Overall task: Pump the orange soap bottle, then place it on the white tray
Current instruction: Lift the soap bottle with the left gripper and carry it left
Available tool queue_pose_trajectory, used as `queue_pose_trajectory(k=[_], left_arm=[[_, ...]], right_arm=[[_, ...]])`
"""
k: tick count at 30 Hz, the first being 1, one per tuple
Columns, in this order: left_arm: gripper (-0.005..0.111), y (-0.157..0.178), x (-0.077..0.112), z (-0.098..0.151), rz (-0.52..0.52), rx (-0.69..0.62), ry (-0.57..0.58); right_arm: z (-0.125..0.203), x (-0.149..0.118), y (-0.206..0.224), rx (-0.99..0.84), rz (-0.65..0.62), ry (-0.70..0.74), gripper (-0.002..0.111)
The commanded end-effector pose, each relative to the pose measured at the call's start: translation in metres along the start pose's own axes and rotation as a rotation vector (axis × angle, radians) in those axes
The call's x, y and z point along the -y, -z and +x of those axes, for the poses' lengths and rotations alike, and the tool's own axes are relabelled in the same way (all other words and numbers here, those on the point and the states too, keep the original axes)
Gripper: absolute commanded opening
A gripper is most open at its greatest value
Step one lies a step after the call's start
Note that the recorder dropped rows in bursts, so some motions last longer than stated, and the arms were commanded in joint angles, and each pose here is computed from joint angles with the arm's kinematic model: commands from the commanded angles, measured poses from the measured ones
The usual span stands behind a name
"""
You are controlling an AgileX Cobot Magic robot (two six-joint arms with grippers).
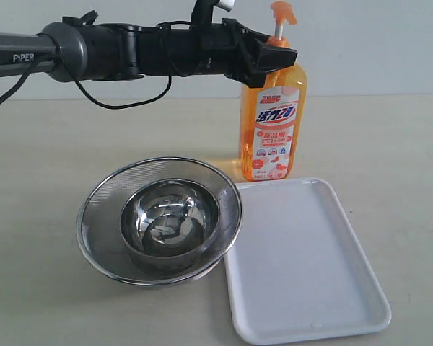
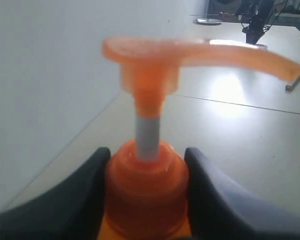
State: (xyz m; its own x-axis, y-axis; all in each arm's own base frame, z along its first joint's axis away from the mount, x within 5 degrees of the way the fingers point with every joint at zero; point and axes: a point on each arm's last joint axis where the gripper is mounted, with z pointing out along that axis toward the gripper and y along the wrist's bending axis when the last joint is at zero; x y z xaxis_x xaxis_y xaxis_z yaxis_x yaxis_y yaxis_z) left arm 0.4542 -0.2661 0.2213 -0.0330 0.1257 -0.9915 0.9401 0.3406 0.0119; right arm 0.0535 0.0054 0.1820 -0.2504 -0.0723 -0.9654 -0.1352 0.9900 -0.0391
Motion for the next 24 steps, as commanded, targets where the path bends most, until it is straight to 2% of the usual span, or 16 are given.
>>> queue_pose_trajectory(k=[1, 11, 18, 24], left_arm=[[0.005, 0.0, 0.0, -0.004, -0.011, -0.001, 0.001], [0.005, 0.02, 0.005, -0.058, -0.054, 0.065, -0.05], [0.005, 0.031, 0.015, -0.09, -0.036, 0.118, -0.035], [0.005, 0.043, 0.029, -0.097, -0.01, 0.116, -0.04]], right_arm=[[-0.001, 0.0, 0.0, 0.017, 0.005, 0.006, 0.001], [-0.001, 0.0, 0.0, 0.017, 0.005, 0.006, 0.001], [-0.001, 0.0, 0.0, 0.017, 0.005, 0.006, 0.001], [-0.001, 0.0, 0.0, 0.017, 0.005, 0.006, 0.001]])
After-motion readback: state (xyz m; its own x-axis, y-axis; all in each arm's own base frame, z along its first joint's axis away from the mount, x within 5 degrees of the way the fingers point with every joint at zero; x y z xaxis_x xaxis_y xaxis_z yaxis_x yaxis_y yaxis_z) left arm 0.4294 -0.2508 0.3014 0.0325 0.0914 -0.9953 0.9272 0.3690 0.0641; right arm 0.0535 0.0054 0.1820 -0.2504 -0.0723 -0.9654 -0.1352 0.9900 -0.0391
